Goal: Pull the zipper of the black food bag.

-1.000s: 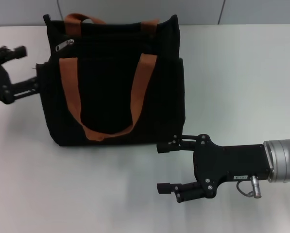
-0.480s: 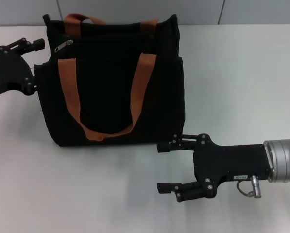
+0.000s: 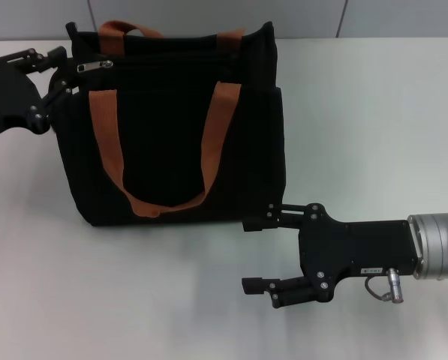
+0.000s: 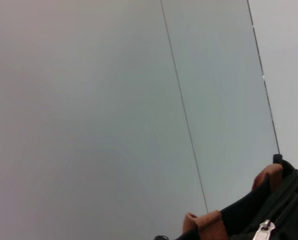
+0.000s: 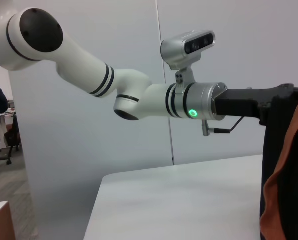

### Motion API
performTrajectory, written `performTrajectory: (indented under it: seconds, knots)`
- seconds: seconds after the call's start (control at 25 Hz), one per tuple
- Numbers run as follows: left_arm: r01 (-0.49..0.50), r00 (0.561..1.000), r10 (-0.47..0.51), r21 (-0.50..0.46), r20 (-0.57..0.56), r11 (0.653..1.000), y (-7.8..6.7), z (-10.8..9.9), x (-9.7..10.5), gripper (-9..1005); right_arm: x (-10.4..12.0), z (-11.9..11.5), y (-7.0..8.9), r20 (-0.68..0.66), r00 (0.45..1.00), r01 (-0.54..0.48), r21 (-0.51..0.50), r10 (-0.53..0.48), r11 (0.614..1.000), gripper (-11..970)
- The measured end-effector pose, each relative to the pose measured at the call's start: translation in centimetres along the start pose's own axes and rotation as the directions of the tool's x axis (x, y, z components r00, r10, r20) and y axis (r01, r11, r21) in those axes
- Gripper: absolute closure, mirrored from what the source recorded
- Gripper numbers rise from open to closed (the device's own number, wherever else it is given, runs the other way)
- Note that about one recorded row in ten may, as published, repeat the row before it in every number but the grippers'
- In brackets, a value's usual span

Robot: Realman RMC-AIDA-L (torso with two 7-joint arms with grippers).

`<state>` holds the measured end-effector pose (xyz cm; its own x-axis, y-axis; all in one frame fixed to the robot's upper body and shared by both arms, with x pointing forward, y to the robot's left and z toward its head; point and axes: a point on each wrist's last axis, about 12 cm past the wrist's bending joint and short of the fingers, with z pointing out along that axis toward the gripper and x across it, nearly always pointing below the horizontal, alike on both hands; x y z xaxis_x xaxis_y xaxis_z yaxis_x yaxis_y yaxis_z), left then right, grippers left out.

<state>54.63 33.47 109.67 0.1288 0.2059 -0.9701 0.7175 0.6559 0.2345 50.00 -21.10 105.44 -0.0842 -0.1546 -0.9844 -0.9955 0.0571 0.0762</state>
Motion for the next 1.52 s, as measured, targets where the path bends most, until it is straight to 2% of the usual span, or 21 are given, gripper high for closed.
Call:
performTrajectory:
  seconds: [0.28, 0.44, 0.52, 0.56, 0.64, 0.72, 0.76, 0.84, 1.0, 1.08, 1.12, 1.24, 1.32, 1.52]
  knots:
    - [0.007, 1.000, -0.007, -0.001, 0.011, 1.000, -0.6, -0.1, 0.2, 769, -0.2, 0.0, -0.1, 0.024, 1.000, 0.002, 0.016, -0.002, 1.000, 186]
    - [0.000, 0.999, 0.001, -0.009, 0.038, 1.000, -1.3, -0.1, 0.3, 914, -1.5, -0.2, -0.1, 0.146, 0.989, -0.013, 0.020, 0.010, 1.000, 189]
    - [-0.015, 0.998, 0.016, -0.025, 0.061, 1.000, -1.6, -0.2, 0.3, 936, -2.9, -0.4, -0.5, 0.251, 0.966, -0.076, 0.028, 0.066, 0.997, 190]
    - [-0.023, 0.997, 0.026, -0.036, 0.073, 0.999, -1.9, -0.3, 0.4, 948, -2.9, -0.4, -0.5, 0.251, 0.966, -0.076, 0.028, 0.066, 0.997, 190]
    - [-0.031, 0.995, 0.035, -0.051, 0.094, 0.998, -2.3, -0.4, 0.5, 970, -3.8, -0.3, -1.3, 0.305, 0.941, -0.160, 0.026, 0.144, 0.987, 192]
    - [-0.029, 0.993, 0.036, -0.057, 0.115, 0.998, -2.7, -0.4, 0.7, 969, -5.3, -0.1, -2.8, 0.349, 0.899, -0.283, 0.008, 0.263, 0.959, 193]
    - [-0.030, 0.992, 0.037, -0.060, 0.122, 0.998, -2.8, -0.4, 0.7, 969, -5.3, -0.1, -2.8, 0.349, 0.899, -0.283, 0.008, 0.263, 0.959, 193]
    - [-0.035, 0.991, 0.043, -0.065, 0.128, 0.997, -2.8, -0.5, 0.7, 968, -6.3, 0.2, -3.9, 0.351, 0.876, -0.351, -0.007, 0.331, 0.936, 194]
    - [-0.036, 0.990, 0.045, -0.069, 0.137, 0.997, -3.0, -0.4, 0.7, 966, -9.5, 1.6, -6.5, 0.311, 0.842, -0.450, -0.044, 0.441, 0.892, 197]
    - [-0.032, 0.989, 0.042, -0.072, 0.139, 0.997, -3.0, -0.4, 0.7, 966, -10.1, 2.0, -6.9, 0.300, 0.838, -0.462, -0.051, 0.455, 0.885, 198]
    - [-0.028, 0.989, 0.038, -0.074, 0.143, 0.997, -3.0, -0.4, 0.7, 965, -11.5, 2.8, -7.9, 0.264, 0.833, -0.489, -0.061, 0.486, 0.870, 198]
    - [-0.022, 0.988, 0.033, -0.078, 0.149, 0.997, -3.0, -0.3, 0.7, 964, -12.8, 3.6, -8.6, 0.221, 0.831, -0.510, -0.064, 0.510, 0.858, 200]
    - [-0.022, 0.988, 0.033, -0.077, 0.151, 0.997, -3.0, -0.3, 0.7, 963, -14.4, 4.9, -9.6, 0.143, 0.825, -0.547, -0.041, 0.547, 0.836, 201]
    - [-0.015, 0.987, 0.026, -0.073, 0.159, 0.997, -3.1, -0.1, 0.6, 961, -15.7, 6.9, -10.9, 0.039, 0.810, -0.587, 0.034, 0.586, 0.809, 204]
